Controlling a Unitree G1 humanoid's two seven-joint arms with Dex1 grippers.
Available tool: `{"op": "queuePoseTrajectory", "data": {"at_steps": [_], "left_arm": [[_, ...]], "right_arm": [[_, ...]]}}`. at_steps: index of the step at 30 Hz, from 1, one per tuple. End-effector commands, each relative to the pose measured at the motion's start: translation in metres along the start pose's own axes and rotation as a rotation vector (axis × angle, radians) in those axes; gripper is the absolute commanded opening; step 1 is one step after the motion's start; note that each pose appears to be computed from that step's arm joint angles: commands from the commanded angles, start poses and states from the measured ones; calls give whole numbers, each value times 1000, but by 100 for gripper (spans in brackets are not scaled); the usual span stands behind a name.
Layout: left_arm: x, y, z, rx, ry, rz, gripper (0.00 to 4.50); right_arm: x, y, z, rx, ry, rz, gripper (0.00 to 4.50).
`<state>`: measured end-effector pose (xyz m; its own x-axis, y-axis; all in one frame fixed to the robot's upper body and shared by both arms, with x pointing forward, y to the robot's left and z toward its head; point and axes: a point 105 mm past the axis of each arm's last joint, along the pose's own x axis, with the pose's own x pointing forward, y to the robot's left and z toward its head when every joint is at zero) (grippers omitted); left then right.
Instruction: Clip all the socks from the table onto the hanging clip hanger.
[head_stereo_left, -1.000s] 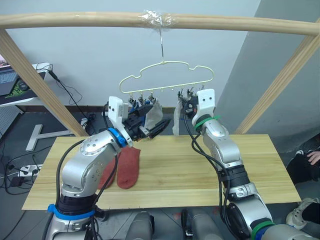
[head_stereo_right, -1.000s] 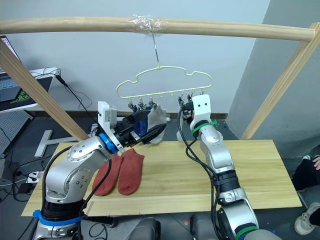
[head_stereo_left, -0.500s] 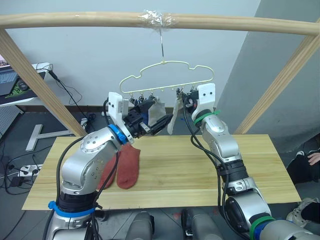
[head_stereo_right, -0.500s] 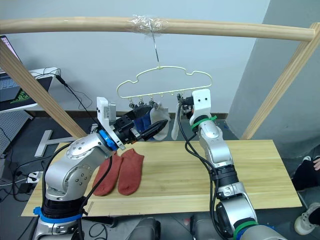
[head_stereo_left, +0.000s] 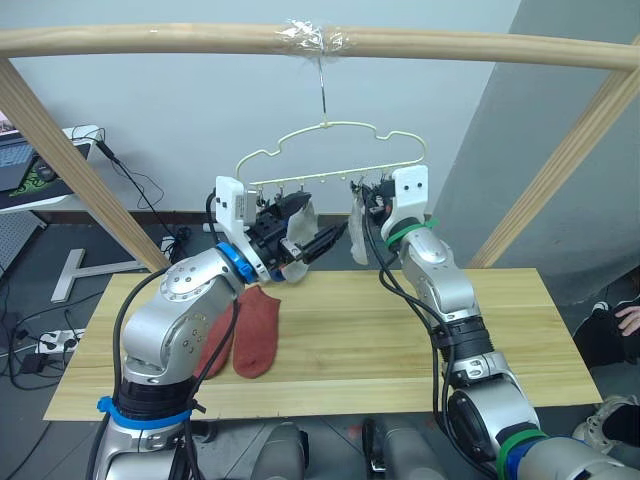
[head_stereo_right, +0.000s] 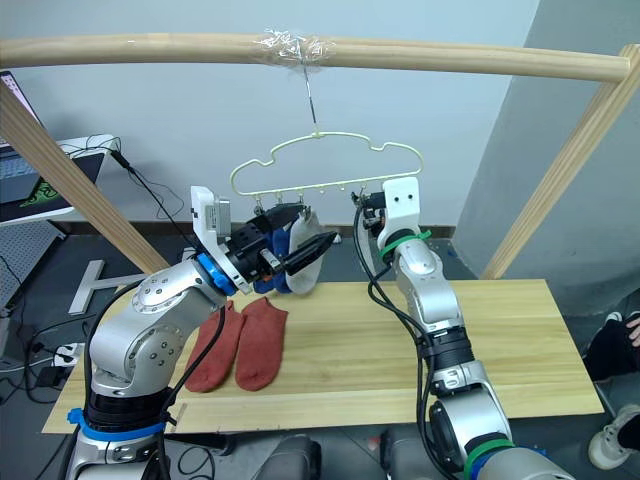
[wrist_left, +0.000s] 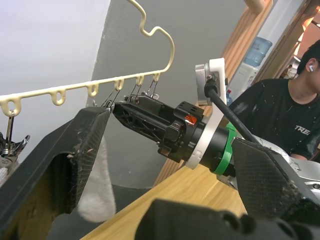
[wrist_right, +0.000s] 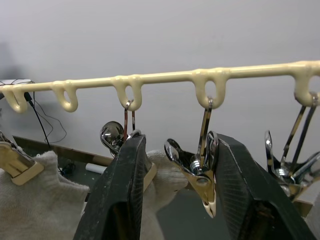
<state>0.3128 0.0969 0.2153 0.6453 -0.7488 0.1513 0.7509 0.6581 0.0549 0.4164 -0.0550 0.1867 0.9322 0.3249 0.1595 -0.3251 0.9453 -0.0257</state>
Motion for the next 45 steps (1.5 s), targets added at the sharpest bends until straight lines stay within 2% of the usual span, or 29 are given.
{"op": "queuePoseTrajectory", "data": {"at_steps": [1, 15, 18, 22, 24, 32, 34, 36, 38, 40, 44, 45], "left_arm": [[0, -7, 17, 42, -55, -22, 450], [1, -9, 19, 39, -61, -23, 450], [2, -9, 18, 39, -59, -21, 450], [2, -11, 18, 35, -61, -26, 450], [3, -11, 17, 35, -60, -26, 450], [-1, -12, 3, 8, -30, -19, 450], [-10, -1, -22, 28, 50, 32, 450], [-32, 22, -72, 17, 200, 164, 450], [-52, 36, -108, 28, 315, 249, 450], [-64, 42, -127, 30, 377, 285, 450], [-77, 51, -150, 45, 457, 331, 450], [-84, 56, -164, 52, 508, 368, 450]], "right_arm": [[3, 2, 18, -1, -66, 1, 202], [5, 5, 19, 5, -68, 13, 202], [6, 5, 20, 7, -75, 12, 145], [6, 5, 21, 9, -79, 15, 24], [6, 5, 21, 9, -80, 14, 2], [-1, -2, 16, -11, -58, 29, 2], [-4, -6, 16, -31, -52, 46, 2], [-10, -12, 16, -43, -42, 56, 2], [-14, -16, 15, -46, -32, 60, 2], [-17, -17, 14, -48, -24, 63, 2], [-21, -18, 13, -52, -15, 64, 2], [-22, -19, 13, -51, -13, 62, 2]]}}
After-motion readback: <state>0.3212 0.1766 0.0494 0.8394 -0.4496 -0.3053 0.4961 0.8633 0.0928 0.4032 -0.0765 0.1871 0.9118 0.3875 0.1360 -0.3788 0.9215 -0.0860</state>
